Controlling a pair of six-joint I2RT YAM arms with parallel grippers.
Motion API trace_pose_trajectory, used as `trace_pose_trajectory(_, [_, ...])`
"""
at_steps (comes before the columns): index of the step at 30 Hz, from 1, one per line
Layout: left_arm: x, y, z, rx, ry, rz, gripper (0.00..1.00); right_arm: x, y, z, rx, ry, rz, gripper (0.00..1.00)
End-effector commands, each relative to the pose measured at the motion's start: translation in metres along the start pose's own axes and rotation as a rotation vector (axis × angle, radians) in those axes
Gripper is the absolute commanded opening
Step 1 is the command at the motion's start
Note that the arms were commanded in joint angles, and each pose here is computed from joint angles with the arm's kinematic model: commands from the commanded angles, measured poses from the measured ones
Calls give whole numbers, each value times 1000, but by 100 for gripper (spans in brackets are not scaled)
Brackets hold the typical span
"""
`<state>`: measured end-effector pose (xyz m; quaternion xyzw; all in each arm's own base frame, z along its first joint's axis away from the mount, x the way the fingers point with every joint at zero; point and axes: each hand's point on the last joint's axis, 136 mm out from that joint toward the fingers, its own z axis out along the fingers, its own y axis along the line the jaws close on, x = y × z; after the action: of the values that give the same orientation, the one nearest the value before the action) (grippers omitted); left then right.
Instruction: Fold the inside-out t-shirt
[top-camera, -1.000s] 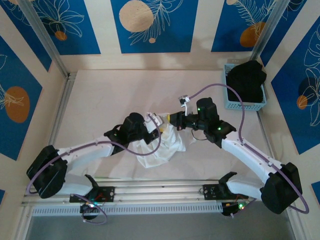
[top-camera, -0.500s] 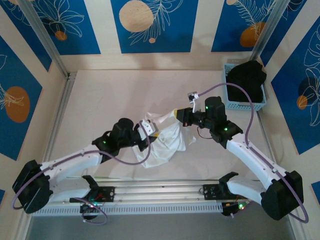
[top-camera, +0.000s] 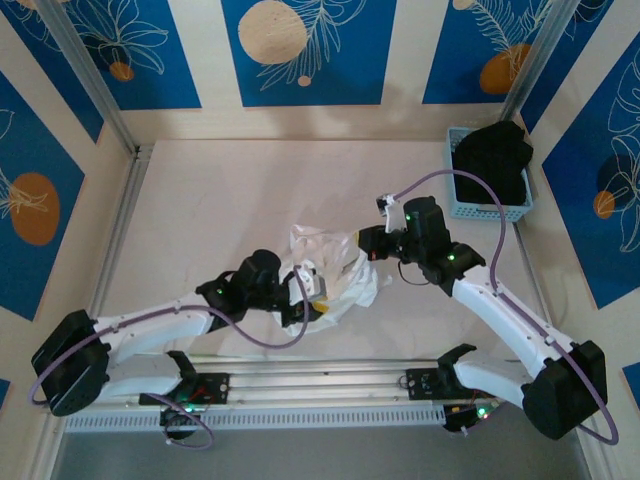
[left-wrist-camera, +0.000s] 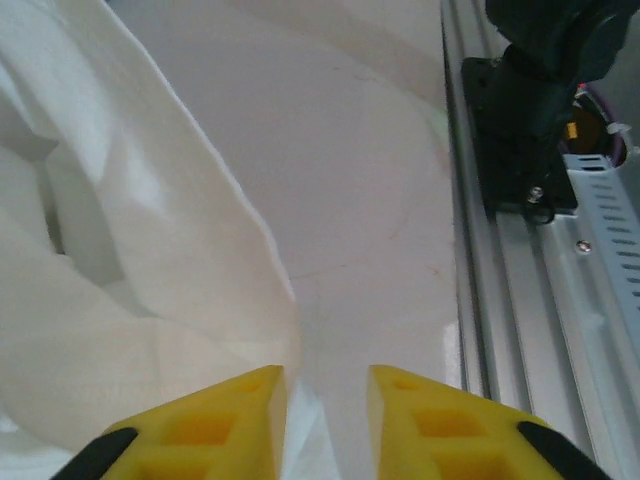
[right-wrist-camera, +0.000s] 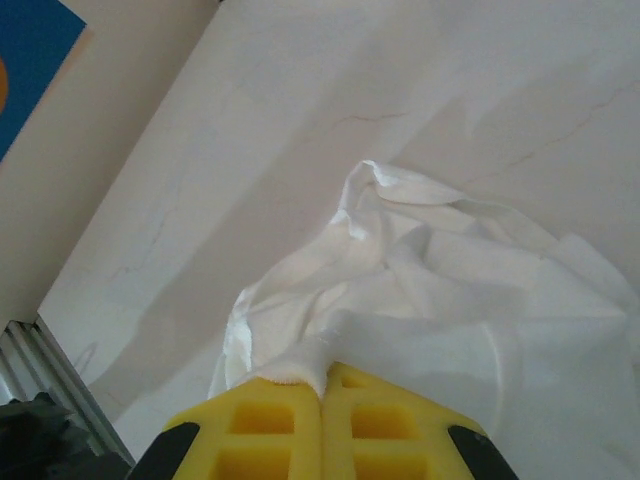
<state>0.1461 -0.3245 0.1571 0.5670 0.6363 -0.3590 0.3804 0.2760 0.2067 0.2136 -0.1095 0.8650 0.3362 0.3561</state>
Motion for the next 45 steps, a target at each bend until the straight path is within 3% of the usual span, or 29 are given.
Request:
trace_pose_trajectory(1, [-24, -15, -12, 41, -125, 22, 35, 2, 2, -6, 2, -13, -9, 0])
trace_pose_trajectory(9, [-37, 16, -35, -178, -226, -170, 48, -11, 44, 10, -135, -38, -6, 0])
trace_pose_trajectory(15, [-11, 53, -58, -448, -211, -392, 51, -22, 66, 25, -161, -40, -20, 0])
trace_pose_trajectory(18, [5, 64, -70, -545, -226, -471, 60, -26, 72, 31, -170, -42, -22, 0])
trace_pose_trajectory(22, [13, 64, -71, -555, -210, -488, 65, -29, 74, 36, -172, -38, -25, 0])
trace_pose_trajectory(26, [21, 70, -72, -571, -176, -512, 62, -32, 73, 34, -160, -40, -37, 0])
trace_pose_trajectory(36, [5, 45, -41, -327, -200, -436, 58, -31, 66, 23, -163, -47, -114, 0])
trace_pose_trajectory(41, [17, 62, -44, -424, -163, -452, 46, -26, 62, 21, -163, -38, -153, 0])
trace_pose_trajectory(45, [16, 68, -45, -418, -164, -484, 45, -22, 58, 20, -170, -31, -164, 0])
